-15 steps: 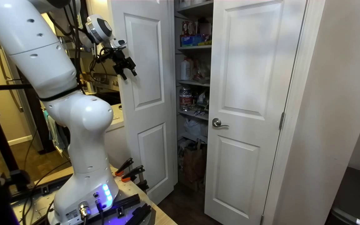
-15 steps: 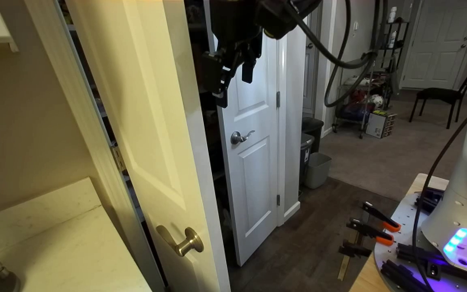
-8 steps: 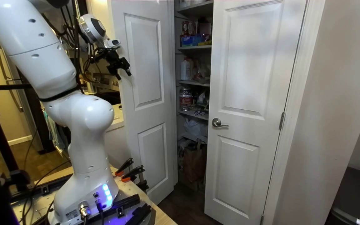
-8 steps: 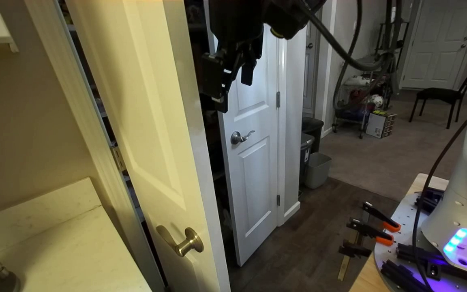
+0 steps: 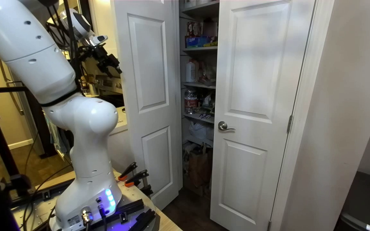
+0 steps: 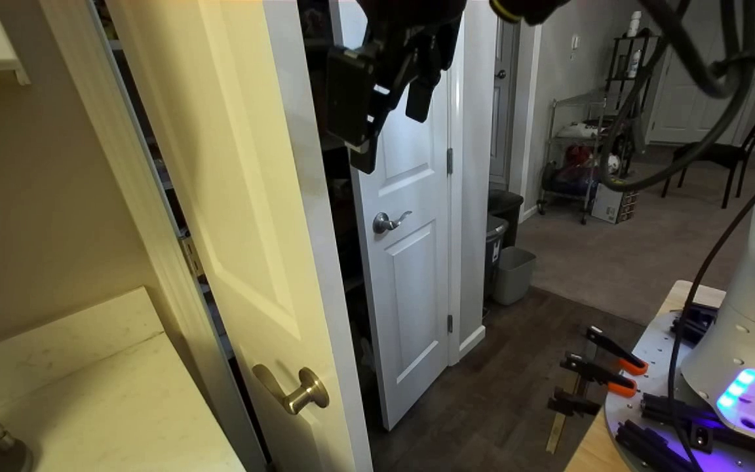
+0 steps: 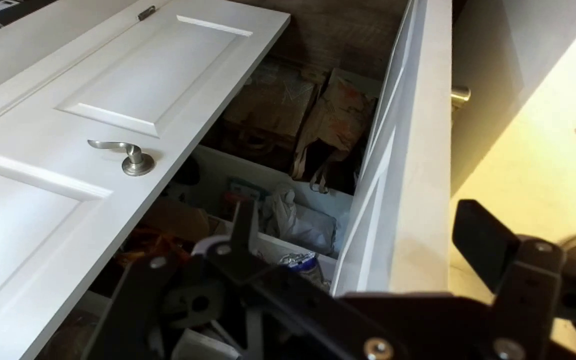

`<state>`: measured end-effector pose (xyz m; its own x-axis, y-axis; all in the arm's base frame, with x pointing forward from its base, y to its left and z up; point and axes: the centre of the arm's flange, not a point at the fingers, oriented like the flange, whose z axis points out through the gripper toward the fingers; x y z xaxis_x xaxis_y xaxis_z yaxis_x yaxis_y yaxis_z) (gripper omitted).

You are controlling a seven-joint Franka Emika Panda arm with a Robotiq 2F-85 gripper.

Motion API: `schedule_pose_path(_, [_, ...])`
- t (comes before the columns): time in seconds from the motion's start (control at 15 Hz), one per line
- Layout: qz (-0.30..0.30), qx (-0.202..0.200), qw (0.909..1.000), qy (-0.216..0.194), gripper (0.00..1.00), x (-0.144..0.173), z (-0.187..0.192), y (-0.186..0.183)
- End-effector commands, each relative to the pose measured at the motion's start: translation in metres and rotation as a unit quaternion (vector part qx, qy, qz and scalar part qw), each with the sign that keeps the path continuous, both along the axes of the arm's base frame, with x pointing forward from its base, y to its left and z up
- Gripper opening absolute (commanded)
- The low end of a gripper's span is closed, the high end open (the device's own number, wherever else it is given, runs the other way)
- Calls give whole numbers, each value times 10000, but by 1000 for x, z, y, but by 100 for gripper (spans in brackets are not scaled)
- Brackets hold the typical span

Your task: Close the door

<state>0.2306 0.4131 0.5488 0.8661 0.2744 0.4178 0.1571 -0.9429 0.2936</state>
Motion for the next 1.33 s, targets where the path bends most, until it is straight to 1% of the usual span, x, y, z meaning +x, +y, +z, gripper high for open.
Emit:
schedule_pose_path(0.0, [-39,42,9991,-426,100,2,6,18])
schedule_pose_path(0.33, [-172,-111,9961,-853,100,22,18,24])
schedule_pose_path(0.47, [-161,-141,9953,-942,100,35,23,27])
schedule_pose_path(0.6, [-140,-89,9948,-1005,100,47,28,30])
schedule_pose_path(0.73, [-130,-1,9953,-959,100,54,30,34])
schedule_pose_path(1.07, [-49,52,9971,-759,100,51,30,42])
schedule_pose_path(1.27, [-33,31,9973,-731,100,50,30,45])
